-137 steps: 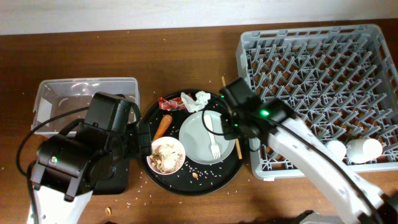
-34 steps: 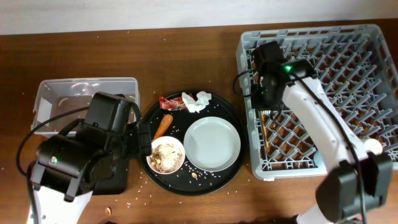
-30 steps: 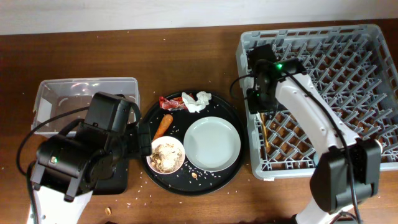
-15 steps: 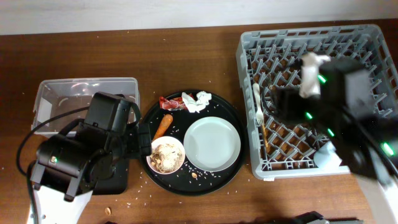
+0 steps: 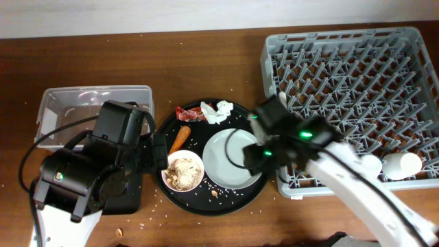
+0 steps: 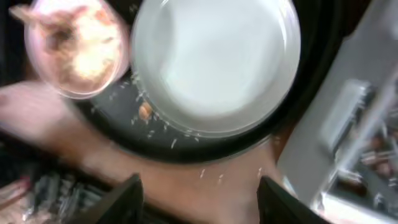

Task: Sort waste into correct bins and load items into the dishwasher rack
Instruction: 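Grasp the white plate edge with the right gripper and lift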

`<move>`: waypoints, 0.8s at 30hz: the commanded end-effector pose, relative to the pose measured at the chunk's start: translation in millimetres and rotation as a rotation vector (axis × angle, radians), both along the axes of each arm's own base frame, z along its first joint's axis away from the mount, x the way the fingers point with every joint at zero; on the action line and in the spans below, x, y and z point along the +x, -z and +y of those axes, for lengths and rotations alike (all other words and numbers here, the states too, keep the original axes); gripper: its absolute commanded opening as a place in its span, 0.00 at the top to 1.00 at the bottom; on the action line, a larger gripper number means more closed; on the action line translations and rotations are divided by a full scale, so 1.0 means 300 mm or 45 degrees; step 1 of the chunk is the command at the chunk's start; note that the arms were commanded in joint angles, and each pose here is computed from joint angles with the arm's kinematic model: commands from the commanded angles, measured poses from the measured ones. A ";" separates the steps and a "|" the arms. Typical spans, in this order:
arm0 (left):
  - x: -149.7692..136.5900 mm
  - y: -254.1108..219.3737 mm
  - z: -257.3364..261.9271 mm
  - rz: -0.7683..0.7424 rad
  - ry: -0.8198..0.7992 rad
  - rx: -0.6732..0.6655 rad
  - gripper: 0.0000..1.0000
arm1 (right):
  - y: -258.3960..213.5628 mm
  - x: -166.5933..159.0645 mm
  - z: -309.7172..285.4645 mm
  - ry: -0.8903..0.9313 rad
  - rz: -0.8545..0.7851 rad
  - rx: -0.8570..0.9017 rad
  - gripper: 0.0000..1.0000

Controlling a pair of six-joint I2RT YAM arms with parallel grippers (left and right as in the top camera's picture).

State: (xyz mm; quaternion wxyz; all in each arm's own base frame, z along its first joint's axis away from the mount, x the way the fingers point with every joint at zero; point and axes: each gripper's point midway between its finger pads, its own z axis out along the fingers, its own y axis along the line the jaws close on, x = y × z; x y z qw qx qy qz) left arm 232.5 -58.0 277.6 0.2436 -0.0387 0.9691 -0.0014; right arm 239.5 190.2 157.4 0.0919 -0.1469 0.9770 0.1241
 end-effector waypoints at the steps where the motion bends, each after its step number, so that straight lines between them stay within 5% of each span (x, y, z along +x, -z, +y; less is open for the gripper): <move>1: 0.002 -0.026 0.012 -0.038 -0.029 -0.005 0.01 | 0.124 0.165 -0.028 0.019 -0.138 -0.221 0.42; 7: 0.002 -0.026 0.012 -0.038 -0.029 -0.005 0.01 | 0.447 0.321 -0.110 -0.006 0.002 -0.346 0.42; 12: 0.002 -0.026 0.012 -0.038 -0.029 -0.005 0.01 | 0.488 0.320 -0.136 -0.036 0.078 -0.283 0.42; 14: 0.002 -0.026 0.012 -0.038 -0.029 -0.005 0.01 | 0.487 0.307 -0.110 -0.075 0.099 -0.228 0.51; 16: 0.002 -0.026 0.012 -0.038 -0.029 -0.005 0.01 | 0.485 0.301 -0.090 -0.086 0.108 -0.188 0.71; 24: 0.002 -0.026 0.012 -0.038 -0.029 -0.005 0.01 | 0.500 0.292 -0.096 -0.075 0.117 -0.191 0.94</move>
